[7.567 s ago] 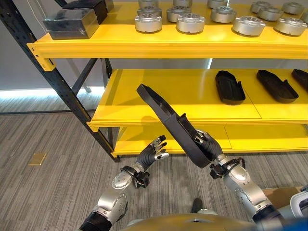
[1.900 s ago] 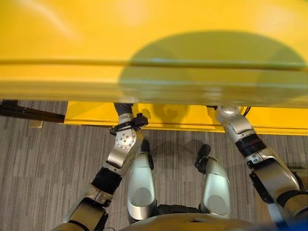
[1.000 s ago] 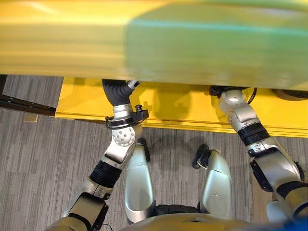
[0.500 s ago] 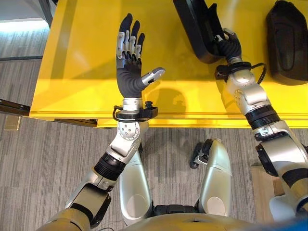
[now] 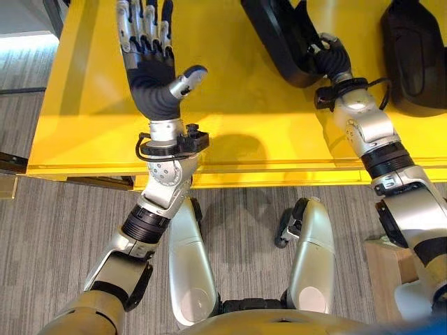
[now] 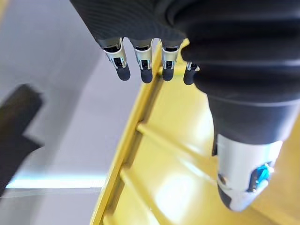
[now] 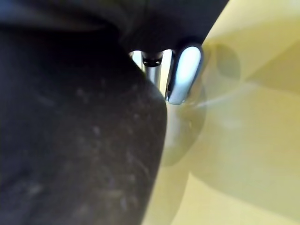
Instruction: Move parts from the plastic box to the shelf.
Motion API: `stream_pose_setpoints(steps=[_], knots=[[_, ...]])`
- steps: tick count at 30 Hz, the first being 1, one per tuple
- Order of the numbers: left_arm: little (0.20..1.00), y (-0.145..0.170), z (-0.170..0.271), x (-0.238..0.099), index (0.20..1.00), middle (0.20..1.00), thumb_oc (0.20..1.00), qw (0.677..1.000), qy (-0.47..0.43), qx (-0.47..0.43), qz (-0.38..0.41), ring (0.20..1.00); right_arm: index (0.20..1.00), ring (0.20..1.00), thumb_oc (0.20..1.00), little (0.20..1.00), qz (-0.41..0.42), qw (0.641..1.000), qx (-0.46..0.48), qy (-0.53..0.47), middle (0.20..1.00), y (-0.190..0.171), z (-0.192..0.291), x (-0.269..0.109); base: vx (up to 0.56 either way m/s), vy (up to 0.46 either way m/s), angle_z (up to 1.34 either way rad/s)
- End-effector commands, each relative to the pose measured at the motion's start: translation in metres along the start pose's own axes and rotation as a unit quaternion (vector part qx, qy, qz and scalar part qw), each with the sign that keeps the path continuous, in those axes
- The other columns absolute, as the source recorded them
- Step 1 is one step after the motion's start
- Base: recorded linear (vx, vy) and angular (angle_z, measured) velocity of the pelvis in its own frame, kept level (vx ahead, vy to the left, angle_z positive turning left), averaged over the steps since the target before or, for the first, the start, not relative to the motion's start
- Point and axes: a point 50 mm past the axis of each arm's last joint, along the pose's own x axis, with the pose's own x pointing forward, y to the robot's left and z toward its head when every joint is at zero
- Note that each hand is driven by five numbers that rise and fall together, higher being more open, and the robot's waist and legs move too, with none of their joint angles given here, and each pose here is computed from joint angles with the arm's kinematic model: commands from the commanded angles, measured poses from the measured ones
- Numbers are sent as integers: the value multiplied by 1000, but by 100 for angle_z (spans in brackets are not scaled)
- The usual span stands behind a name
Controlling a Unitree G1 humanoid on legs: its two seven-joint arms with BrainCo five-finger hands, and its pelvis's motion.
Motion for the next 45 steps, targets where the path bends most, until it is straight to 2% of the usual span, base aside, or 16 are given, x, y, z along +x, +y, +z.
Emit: stream_pose_setpoints(steps=[1, 8, 12, 16, 22, 34, 45], knots=[[1000, -5, 19, 4, 1000, 1000, 1000, 998, -56, -1, 24, 1000, 200, 200, 200, 200, 17, 989, -22, 144, 200, 26, -82, -30, 54, 36, 1], [1000, 2, 23, 0, 1000, 1000, 1000, 994, -70, 23, 85, 1000, 200, 200, 200, 200, 33, 989, 19, 145, 200, 68, -98, -63, 34, 26, -5], [1000, 0, 26, -2, 1000, 1000, 1000, 992, -81, 34, 89, 1000, 200, 200, 200, 200, 37, 988, 37, 147, 200, 82, -101, -75, 6, 10, -2], [1000, 1, 28, -2, 1000, 1000, 1000, 986, -92, 59, 126, 1000, 200, 200, 200, 200, 31, 984, 75, 161, 200, 93, -112, -91, 16, 27, -6], [1000, 1, 26, -2, 1000, 1000, 1000, 985, -87, 58, 139, 1000, 200, 200, 200, 200, 38, 985, 81, 148, 200, 98, -119, -108, 4, 21, -3], [1000, -5, 23, -4, 1000, 1000, 1000, 989, -68, 53, 122, 1000, 200, 200, 200, 200, -27, 986, 82, 142, 200, 84, -123, -109, 0, 0, 0], [1000, -5, 20, -8, 1000, 1000, 1000, 989, -49, 33, 137, 1000, 200, 200, 200, 200, -2, 983, 96, 157, 200, 88, -129, -111, 3, 1, 0]])
